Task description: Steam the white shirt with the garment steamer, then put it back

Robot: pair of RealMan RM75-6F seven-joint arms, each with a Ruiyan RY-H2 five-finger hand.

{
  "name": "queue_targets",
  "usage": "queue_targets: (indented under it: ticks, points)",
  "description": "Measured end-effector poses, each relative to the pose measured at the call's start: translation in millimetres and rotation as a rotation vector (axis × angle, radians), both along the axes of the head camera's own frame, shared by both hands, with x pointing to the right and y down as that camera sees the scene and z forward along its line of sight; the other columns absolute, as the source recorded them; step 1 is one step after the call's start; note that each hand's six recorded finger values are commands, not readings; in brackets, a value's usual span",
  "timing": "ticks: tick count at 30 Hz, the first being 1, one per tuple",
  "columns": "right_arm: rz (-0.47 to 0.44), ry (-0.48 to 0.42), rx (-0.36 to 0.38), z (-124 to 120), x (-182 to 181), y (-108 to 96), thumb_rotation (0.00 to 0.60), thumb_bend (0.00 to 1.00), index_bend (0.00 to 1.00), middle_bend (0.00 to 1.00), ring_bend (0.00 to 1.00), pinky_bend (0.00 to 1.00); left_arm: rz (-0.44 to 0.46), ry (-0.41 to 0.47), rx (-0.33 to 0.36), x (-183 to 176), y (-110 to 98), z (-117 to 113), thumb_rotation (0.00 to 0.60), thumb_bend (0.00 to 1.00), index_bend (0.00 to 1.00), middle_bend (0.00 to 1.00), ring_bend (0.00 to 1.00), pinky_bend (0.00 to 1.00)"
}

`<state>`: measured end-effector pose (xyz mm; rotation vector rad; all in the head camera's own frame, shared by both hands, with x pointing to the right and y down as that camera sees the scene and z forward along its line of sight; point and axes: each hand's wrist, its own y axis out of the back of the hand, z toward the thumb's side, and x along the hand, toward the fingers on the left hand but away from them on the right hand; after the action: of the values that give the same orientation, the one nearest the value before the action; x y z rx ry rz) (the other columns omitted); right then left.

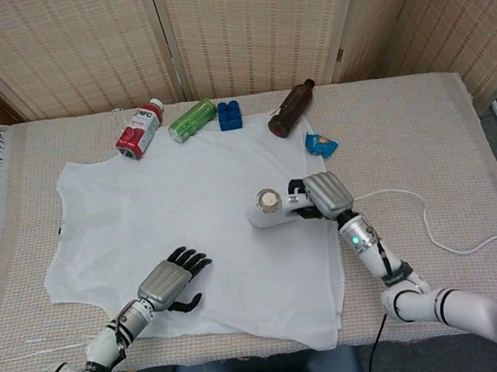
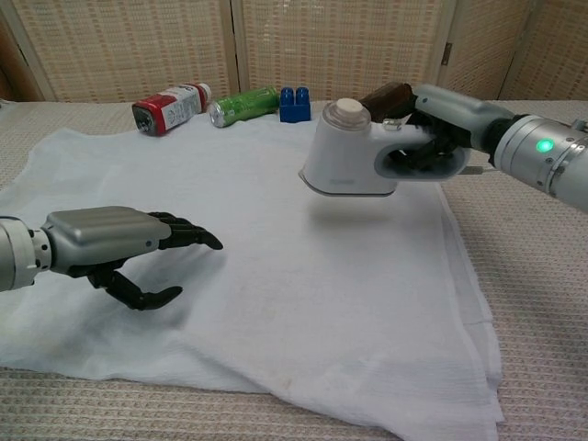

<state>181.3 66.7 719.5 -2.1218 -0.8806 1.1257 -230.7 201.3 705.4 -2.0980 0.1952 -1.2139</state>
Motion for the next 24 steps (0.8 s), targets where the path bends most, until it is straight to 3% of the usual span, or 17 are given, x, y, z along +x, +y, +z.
queue_targets:
  ticks: [11,24]
  points:
    - [-0.038,0.049,-0.003,37,-51,-2,0.6,0.52,0.85,0.88,0.82,0.93,0.013,-0.014,0.001,-1,3,0,0.301,0.53,0.12,0.1,0.0,0.0]
    - [0.003,0.186,0.043,59,-17,-18,0.6,0.52,0.86,0.88,0.82,0.93,0.019,-0.014,0.002,1,5,1,0.301,0.53,0.12,0.1,0.0,0.0]
